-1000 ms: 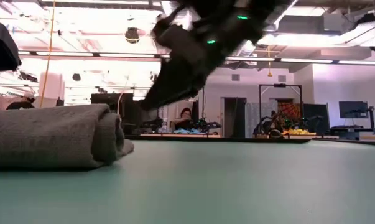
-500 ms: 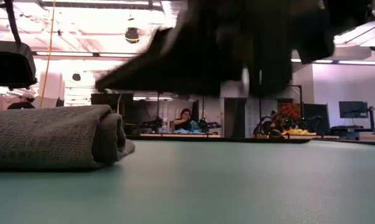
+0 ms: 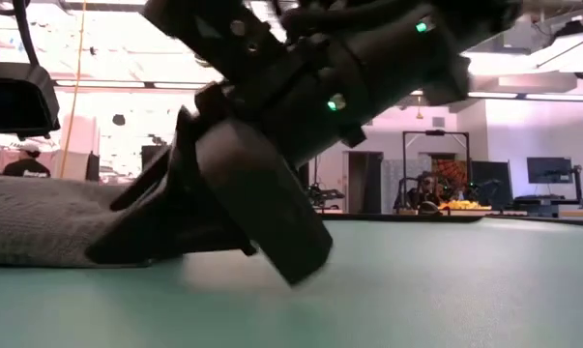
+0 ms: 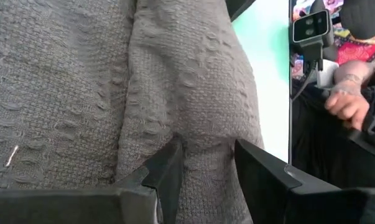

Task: Roll towel
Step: Roll the gray towel

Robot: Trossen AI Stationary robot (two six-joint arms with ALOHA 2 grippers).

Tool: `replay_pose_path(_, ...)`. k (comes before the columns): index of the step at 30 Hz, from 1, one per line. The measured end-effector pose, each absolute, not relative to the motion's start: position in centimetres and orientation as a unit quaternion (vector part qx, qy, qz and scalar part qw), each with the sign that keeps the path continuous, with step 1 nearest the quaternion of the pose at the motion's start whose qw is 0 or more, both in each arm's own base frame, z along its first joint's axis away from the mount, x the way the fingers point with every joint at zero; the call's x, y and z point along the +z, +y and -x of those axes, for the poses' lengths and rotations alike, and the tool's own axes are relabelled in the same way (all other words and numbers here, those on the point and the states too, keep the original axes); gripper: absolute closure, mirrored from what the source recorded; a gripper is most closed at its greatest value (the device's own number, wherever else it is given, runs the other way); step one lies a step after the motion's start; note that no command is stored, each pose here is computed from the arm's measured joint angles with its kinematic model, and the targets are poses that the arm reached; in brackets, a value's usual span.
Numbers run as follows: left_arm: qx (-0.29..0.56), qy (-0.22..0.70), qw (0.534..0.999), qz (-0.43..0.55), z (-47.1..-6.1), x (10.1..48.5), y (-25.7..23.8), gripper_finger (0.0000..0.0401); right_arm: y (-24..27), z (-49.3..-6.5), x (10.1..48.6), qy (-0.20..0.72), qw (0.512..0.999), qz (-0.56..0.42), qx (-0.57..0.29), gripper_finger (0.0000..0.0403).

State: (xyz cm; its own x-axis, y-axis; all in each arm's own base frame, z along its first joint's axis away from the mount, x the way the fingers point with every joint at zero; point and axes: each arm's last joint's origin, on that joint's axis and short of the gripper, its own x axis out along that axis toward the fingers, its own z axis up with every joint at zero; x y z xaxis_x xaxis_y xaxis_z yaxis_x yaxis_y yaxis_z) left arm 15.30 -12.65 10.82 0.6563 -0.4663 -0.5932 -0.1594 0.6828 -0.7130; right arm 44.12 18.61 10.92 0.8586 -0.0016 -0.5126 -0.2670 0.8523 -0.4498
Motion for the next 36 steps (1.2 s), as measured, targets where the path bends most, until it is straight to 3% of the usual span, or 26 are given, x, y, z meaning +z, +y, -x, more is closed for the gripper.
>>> replay_pose_path(4, -0.115, 0.382, 0.838, 0.373, -15.2, 11.9, -12.4, 0.0262, 16.4, -44.8, 10.8, 0.287, 0.938, 0.177, 0.084, 0.0194)
replay_pose_path(10, -0.095, 0.382, 0.841, 0.371, -14.2, 13.3, -11.2, 0.0262, 15.1, -45.1, 10.9, 0.305, 0.939, 0.11, 0.113, 0.0362)
replay_pose_path(11, -0.086, 0.384, 0.841, 0.371, -14.0, 13.4, -10.9, 0.0262, 15.1, -45.0, 11.1, 0.312, 0.937, 0.104, 0.119, 0.037)
replay_pose_path(21, -0.046, 0.317, 0.872, 0.37, -12.7, 15.6, -9.3, 0.0262, 13.8, -44.7, 13.1, 0.352, 0.9, -0.084, 0.242, 0.0362)
replay_pose_path(28, -0.013, 0.303, 0.891, 0.337, -13.1, 15.0, -9.4, 0.0262, 11.8, -45.1, 12.7, 0.39, 0.872, -0.204, 0.215, 0.0362)
replay_pose_path(36, -0.122, 0.226, 0.927, 0.274, -15.0, 17.6, -12.5, 0.0262, 9.3, -45.7, 12.8, 0.395, 0.854, -0.268, 0.207, 0.0362)
